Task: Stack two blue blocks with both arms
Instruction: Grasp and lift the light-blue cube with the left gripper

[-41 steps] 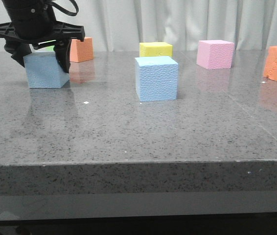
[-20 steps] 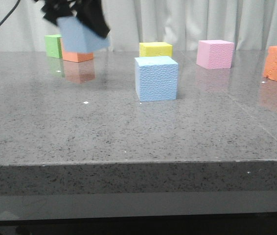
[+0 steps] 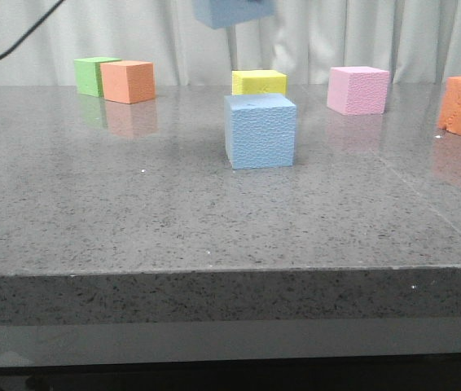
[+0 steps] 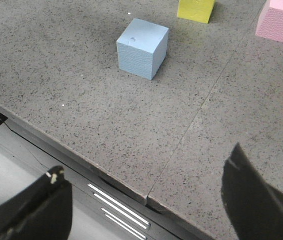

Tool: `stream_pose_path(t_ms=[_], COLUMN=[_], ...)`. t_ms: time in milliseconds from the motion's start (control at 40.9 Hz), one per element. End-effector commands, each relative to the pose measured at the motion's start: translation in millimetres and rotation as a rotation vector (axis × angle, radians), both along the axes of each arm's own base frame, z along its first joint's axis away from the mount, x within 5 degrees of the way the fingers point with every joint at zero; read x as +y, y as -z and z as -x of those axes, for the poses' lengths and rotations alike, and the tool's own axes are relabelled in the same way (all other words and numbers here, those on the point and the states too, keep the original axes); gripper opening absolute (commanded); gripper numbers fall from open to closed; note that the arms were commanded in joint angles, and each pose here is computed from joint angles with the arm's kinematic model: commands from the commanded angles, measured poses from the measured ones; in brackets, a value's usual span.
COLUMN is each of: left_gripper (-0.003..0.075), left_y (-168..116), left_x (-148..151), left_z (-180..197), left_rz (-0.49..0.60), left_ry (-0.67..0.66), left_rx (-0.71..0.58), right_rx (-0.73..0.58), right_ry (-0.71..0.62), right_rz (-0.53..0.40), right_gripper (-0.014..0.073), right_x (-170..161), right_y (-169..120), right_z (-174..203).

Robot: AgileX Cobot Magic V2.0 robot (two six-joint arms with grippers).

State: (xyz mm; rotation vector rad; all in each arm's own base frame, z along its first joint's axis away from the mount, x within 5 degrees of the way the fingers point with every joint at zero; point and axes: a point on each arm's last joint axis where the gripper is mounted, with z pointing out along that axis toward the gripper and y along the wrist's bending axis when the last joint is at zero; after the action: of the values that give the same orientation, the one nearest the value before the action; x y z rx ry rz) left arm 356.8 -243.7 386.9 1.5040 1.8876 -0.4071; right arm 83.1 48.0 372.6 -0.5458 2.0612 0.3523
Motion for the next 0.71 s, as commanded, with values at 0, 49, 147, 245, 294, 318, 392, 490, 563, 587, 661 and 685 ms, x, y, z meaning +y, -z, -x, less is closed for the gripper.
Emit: stream_pose_path(t_ms=[0, 49, 147, 245, 294, 318, 392, 490, 563, 587, 661, 685], left_gripper=[0.0431, 0.0431, 0.0431, 0.0431, 0.0431, 0.0431, 0.0431, 0.0431, 0.0431, 0.0431, 0.0431, 0.0431], left_y=[-33.6, -32.7, -31.2, -30.5, -29.4, -28.6, -25.3, -19.1, -13.8, -10.7, -4.1, -3.0], left_x=[-7.4, -11.3, -16.0, -16.8, -17.2, -17.5, -18.6, -20.4, -22.8, -24.0, -26.6, -26.9], left_z=[22.1, 24.7, 27.3, 27.3, 26.7, 26.2, 24.8, 22.4, 19.8, 18.6, 15.8, 15.3], left_rz=[0.029, 0.004, -0.018, -0.019, -0.020, -0.021, -0.027, -0.039, -0.041, -0.044, -0.049, -0.050], left_ry=[0.069, 0.079, 0.089, 0.091, 0.091, 0.091, 0.090, 0.095, 0.098, 0.100, 0.104, 0.104], left_rx=[-0.143, -0.161, -0.174, -0.173, -0.171, -0.169, -0.157, -0.138, -0.123, -0.113, -0.094, -0.092], right_rx=[-0.078, -0.078, -0.078, -0.078, -0.078, -0.078, -0.078, -0.078, -0.078, -0.078, -0.078, -0.078], right_ry=[0.009, 0.009, 0.009, 0.009, 0.009, 0.009, 0.009, 0.009, 0.009, 0.009, 0.009, 0.009], right_rz=[-0.038, -0.038, -0.038, -0.038, -0.038, -0.038, -0.038, -0.038, -0.038, -0.038, -0.038, -0.038], right_gripper=[0.0613, 0.0613, 0.0613, 0.0613, 0.0613, 0.0613, 0.0613, 0.0613, 0.0613, 0.0613, 0.0613, 0.0613], right_x=[0.1, 0.1, 0.1, 0.1, 0.1, 0.1, 0.1, 0.1, 0.1, 0.1, 0.1, 0.1], right_y=[-12.3, -12.3, -12.3, -12.3, -12.3, -12.3, -12.3, -12.3, -12.3, -12.3, -12.3, -12.3], right_z=[-2.0, -2.0, -2.0, -2.0, -2.0, -2.0, -2.0, -2.0, -2.0, -2.0, -2.0, -2.0])
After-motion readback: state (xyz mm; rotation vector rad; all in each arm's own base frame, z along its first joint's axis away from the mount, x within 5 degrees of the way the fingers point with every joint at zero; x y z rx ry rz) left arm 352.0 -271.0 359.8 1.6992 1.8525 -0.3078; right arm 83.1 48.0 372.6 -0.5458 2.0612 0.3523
